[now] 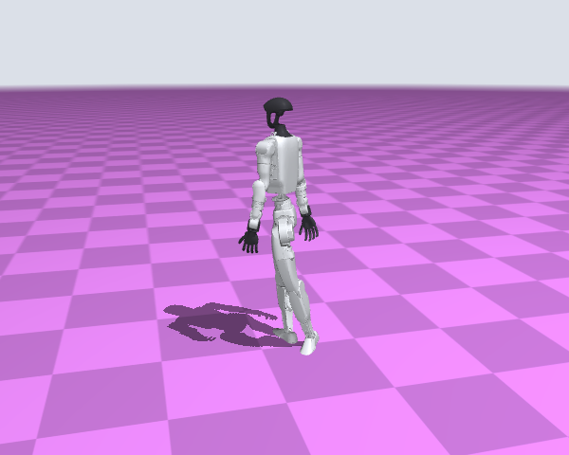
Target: In place motions
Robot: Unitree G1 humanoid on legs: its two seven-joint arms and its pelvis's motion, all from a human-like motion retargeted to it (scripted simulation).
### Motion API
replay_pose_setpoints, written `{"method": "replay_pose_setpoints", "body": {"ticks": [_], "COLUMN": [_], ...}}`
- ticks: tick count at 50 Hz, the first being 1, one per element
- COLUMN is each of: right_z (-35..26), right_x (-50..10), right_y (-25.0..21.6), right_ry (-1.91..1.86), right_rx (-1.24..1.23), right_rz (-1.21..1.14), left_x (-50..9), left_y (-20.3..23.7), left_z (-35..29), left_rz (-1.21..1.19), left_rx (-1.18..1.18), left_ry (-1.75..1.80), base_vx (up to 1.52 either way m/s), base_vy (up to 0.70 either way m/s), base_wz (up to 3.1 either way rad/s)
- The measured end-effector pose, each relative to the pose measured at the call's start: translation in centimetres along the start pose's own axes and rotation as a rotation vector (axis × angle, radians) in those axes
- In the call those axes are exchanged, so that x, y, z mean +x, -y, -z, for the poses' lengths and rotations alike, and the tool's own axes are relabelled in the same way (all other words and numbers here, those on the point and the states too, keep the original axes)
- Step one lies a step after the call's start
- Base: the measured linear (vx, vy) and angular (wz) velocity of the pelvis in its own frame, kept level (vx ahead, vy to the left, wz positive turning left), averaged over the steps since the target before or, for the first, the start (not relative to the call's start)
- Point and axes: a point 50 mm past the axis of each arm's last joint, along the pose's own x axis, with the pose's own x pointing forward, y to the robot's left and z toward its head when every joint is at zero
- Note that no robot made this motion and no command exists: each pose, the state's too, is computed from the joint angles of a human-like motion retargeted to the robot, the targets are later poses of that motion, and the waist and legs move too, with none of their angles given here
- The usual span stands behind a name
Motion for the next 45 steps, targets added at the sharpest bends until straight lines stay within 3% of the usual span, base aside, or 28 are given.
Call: {"method": "replay_pose_setpoints", "body": {"ticks": [5,15,20,25,35,45], "right_z": [-1.3,-14.0,-16.6,-14.9,-6.7,-7.1], "right_x": [-0.1,-4.1,-5.6,-4.6,-1.1,-1.3], "right_y": [-0.7,-1.0,-2.1,-3.1,-1.7,-1.1], "right_ry": [0.041,0.47,0.583,0.519,0.235,0.243], "right_rx": [-0.034,-0.296,-0.36,-0.397,-0.193,-0.191], "right_rz": [-0.031,0.012,-0.003,-0.021,-0.055,-0.043], "left_x": [-0.4,-1.2,-1.7,-2.1,-1.0,-1.6], "left_y": [-1.5,-2.5,-2.5,-2.2,-3.0,-5.2], "left_z": [2.1,5.8,7.7,9.5,4.1,4.7], "left_rz": [-0.025,-0.064,-0.069,-0.049,-0.055,-0.107], "left_rx": [-0.006,-0.13,-0.123,-0.13,0.008,0.1], "left_ry": [-0.034,-0.162,-0.215,-0.298,-0.125,-0.144], "base_vx": [0.22,-0.05,0.11,0.19,0.12,0.0], "base_vy": [-0.22,-0.07,-0.06,0.0,-0.01,0.01], "base_wz": [-1.56,-2.65,-2.04,0.12,-0.21,0.06]}}
